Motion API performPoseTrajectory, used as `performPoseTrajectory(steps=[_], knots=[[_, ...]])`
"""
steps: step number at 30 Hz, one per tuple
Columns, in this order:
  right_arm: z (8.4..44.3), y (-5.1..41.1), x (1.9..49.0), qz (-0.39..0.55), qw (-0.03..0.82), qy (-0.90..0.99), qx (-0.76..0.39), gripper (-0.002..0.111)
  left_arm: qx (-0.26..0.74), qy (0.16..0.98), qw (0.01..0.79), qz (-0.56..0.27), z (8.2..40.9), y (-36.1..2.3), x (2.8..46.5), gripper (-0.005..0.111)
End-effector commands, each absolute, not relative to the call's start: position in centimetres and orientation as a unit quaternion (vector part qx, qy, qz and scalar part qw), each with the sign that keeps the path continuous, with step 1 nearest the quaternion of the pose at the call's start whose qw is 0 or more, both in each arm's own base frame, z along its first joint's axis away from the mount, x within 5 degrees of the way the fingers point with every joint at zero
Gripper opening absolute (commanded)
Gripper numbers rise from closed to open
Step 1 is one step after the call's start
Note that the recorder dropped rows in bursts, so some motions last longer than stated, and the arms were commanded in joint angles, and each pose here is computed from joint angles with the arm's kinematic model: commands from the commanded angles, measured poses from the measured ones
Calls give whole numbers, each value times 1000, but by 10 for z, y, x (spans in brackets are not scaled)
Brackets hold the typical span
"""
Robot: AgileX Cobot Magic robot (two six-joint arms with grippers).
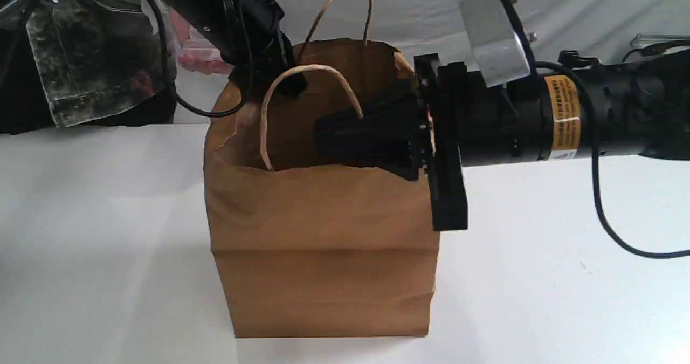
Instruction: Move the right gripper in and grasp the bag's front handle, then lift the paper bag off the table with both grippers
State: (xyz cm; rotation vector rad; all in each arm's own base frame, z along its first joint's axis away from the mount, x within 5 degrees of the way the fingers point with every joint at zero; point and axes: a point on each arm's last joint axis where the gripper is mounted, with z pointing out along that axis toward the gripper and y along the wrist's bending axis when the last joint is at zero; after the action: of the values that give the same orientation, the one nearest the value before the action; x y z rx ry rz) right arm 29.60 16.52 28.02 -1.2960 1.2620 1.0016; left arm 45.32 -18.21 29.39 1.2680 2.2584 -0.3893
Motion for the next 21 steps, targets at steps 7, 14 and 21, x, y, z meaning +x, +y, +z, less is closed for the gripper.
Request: performPoseTrajectory(steps=[7,14,21], knots=[[345,167,310,428,623,462,-464,0,390,885,230,-106,292,-173,454,0],[387,171,347,359,655,535,-395,0,390,883,212,-156,280,-181,449,0],[388,175,366,350,664,534,-388,0,415,886,151,-144,242,-176,442,0]])
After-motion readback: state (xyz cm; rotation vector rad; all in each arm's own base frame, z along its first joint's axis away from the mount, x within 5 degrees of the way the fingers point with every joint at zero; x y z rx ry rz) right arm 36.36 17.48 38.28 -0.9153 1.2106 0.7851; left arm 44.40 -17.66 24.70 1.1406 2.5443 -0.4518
